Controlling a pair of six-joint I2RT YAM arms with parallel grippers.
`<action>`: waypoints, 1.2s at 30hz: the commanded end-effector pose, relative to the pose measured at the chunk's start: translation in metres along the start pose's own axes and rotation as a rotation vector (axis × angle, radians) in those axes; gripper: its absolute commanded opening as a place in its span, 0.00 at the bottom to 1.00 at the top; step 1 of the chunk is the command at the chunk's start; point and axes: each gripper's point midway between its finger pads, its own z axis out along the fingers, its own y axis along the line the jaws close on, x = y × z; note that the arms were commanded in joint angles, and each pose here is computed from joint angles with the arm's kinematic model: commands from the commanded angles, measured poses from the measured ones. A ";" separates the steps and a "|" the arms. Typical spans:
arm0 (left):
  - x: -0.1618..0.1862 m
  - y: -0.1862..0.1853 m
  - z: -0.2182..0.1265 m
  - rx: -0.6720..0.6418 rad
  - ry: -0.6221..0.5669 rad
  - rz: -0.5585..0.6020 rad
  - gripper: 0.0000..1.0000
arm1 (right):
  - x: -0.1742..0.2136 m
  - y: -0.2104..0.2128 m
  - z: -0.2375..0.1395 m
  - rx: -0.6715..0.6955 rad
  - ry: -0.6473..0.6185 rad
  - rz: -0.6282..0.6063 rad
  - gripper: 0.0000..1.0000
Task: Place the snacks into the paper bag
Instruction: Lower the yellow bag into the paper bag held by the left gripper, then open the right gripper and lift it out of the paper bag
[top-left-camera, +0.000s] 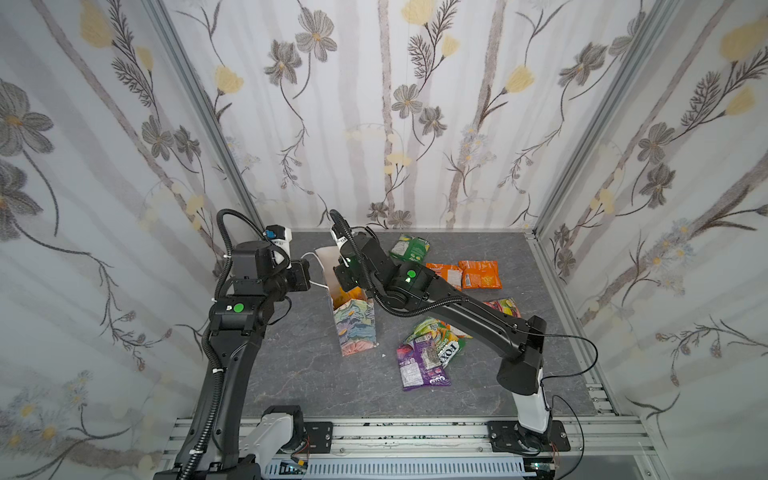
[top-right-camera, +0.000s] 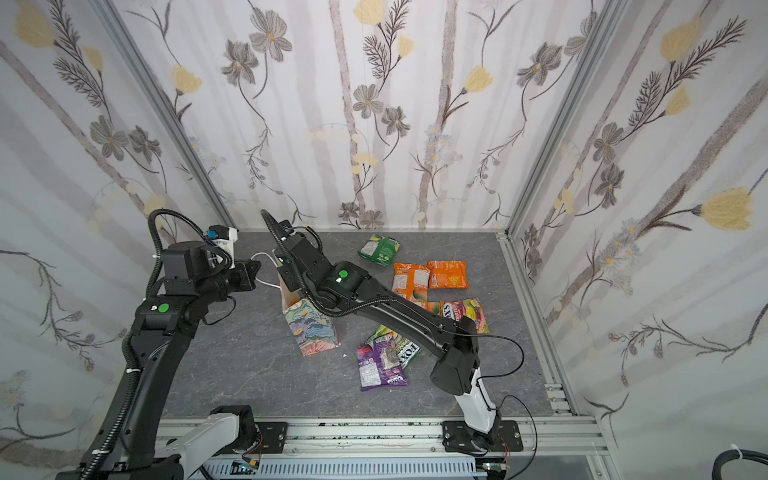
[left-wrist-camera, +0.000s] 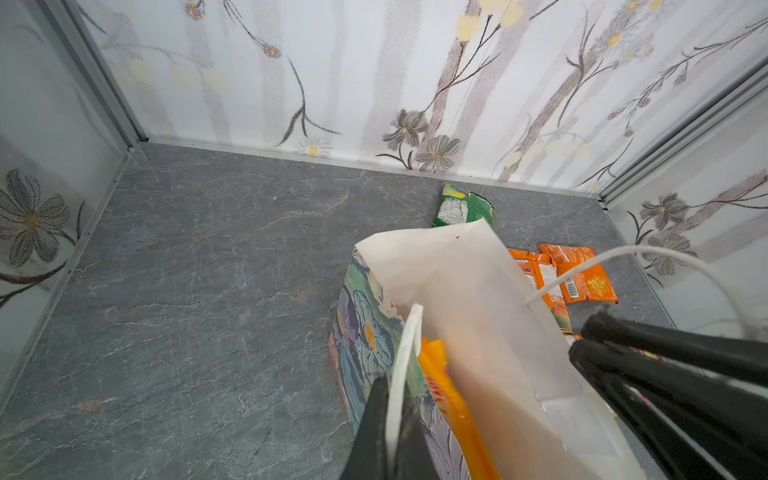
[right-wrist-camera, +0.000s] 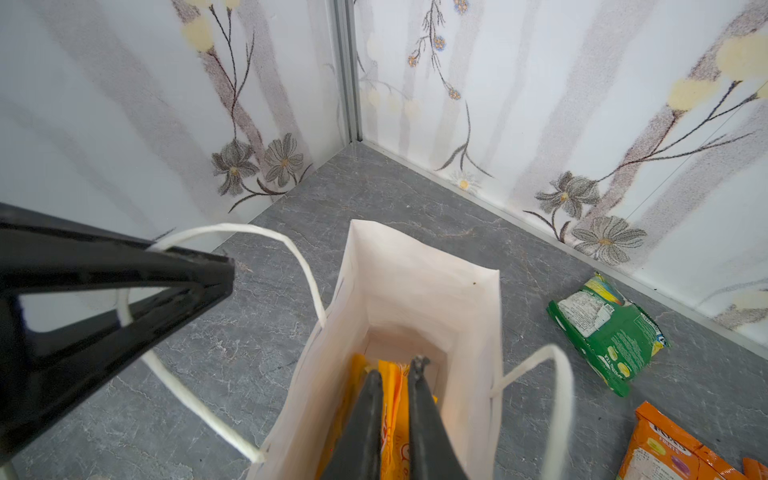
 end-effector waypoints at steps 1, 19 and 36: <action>-0.007 -0.004 0.002 0.023 -0.024 0.014 0.00 | -0.018 0.004 -0.009 -0.030 -0.052 0.010 0.16; -0.011 0.001 0.001 -0.013 -0.033 0.008 0.00 | -0.053 0.042 -0.034 -0.240 -0.173 -0.030 0.23; -0.016 0.000 0.001 -0.010 -0.040 0.024 0.00 | -0.029 -0.069 -0.145 -0.089 -0.394 0.069 0.23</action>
